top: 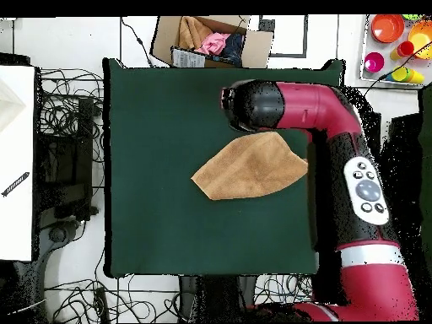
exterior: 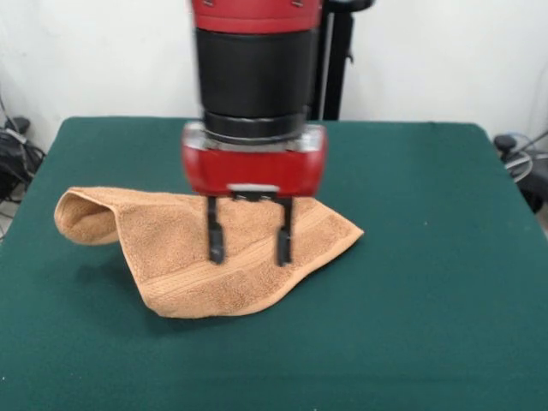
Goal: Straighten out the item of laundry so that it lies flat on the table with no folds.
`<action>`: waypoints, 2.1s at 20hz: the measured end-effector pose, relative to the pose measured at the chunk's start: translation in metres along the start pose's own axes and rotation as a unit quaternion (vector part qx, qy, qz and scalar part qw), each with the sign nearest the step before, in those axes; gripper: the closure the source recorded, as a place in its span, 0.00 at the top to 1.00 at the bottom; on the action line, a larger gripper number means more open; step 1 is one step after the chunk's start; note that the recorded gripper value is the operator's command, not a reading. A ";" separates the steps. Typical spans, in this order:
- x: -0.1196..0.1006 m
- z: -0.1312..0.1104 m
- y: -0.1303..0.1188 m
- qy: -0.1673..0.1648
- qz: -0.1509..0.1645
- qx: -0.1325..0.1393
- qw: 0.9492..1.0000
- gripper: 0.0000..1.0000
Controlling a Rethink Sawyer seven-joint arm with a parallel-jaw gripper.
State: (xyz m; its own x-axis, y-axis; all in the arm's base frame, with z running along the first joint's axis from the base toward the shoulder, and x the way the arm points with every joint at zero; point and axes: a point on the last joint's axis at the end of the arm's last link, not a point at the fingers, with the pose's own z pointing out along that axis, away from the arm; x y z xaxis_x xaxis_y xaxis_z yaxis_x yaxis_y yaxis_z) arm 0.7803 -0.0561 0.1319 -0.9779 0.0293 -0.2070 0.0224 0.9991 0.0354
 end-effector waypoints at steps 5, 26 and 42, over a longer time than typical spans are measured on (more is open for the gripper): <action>-0.007 -0.009 -0.038 -0.003 0.023 0.009 1.000 1.00; 0.050 0.078 -0.095 0.029 0.016 0.031 0.999 1.00; 0.077 0.115 -0.064 0.061 0.001 0.010 0.998 1.00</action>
State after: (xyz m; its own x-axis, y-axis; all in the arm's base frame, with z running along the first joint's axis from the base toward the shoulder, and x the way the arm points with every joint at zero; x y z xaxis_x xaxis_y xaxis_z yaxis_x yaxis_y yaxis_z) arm 0.7277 -0.1146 0.0016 -0.9958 0.0279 -0.0870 0.0266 0.9995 0.0159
